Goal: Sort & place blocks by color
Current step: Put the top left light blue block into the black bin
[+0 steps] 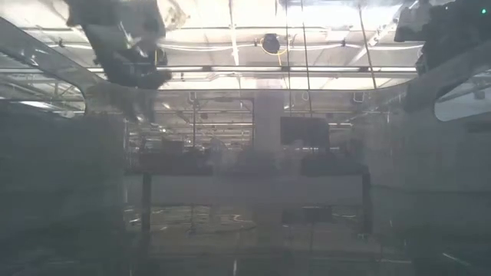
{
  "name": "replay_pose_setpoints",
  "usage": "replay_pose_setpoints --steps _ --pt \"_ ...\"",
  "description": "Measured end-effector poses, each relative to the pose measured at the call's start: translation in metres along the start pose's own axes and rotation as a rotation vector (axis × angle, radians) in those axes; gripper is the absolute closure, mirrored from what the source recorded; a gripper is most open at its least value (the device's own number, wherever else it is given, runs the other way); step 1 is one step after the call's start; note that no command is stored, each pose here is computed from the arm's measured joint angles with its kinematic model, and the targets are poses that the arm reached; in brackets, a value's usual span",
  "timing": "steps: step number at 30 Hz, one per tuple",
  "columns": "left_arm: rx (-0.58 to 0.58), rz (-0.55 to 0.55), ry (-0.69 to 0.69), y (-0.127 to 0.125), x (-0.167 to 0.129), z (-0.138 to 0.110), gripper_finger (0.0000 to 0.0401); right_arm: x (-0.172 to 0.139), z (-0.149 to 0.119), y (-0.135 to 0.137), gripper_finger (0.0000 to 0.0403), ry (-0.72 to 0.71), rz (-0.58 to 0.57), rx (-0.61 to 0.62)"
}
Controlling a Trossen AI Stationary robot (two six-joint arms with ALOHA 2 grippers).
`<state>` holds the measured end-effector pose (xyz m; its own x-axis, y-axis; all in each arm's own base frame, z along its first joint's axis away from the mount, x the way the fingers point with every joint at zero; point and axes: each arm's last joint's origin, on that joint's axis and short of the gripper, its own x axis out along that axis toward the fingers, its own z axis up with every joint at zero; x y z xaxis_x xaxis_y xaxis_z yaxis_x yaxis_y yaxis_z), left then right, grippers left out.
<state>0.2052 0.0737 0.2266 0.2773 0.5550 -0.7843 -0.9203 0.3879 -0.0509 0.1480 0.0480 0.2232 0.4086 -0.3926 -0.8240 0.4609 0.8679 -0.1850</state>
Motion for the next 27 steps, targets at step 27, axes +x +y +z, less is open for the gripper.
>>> replay_pose_setpoints --steps 27 --pt "-0.305 0.398 0.164 0.063 0.088 -0.005 0.0194 0.000 0.000 0.000 0.0174 -0.002 -0.002 -0.035"
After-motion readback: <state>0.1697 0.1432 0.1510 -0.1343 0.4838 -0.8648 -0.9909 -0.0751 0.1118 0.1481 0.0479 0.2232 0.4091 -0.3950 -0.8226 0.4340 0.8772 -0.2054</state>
